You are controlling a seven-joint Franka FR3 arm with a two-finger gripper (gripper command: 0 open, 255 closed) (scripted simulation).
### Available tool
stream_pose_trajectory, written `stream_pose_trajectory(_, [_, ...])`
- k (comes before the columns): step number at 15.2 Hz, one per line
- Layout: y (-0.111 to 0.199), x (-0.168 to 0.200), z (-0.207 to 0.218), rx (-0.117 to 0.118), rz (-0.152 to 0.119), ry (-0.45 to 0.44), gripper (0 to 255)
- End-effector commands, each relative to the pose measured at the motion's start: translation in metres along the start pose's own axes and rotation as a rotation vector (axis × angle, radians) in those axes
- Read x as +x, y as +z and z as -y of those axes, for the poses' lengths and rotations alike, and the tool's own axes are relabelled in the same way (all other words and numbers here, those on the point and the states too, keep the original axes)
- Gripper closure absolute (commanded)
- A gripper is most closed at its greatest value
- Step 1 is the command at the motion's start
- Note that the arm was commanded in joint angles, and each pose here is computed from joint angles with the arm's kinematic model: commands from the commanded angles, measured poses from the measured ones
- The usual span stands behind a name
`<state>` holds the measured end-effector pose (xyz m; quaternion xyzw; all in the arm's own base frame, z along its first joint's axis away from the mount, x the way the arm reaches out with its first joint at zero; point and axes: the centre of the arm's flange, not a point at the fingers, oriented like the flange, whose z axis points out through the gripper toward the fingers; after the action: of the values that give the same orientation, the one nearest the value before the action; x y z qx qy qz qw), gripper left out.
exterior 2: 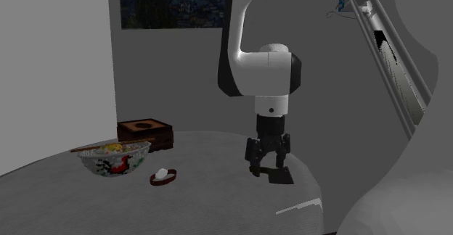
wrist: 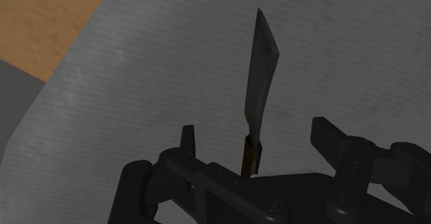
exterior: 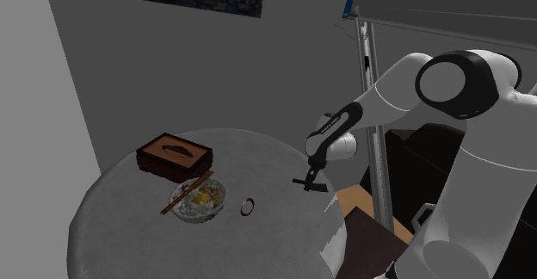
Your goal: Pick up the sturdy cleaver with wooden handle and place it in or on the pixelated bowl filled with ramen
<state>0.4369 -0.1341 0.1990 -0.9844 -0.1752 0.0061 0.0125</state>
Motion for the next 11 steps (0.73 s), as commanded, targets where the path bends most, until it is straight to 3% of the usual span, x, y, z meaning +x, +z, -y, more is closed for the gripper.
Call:
stream_pose_trajectory(1, [0.0,0.0,0.0,0.0,0.0,0.0,0])
stream_pose_trajectory(2, [0.0,0.0,0.0,0.0,0.0,0.0,255])
stream_pose_trajectory(11, [0.0001,0.0,0.0,0.0,0.0,0.0,255])
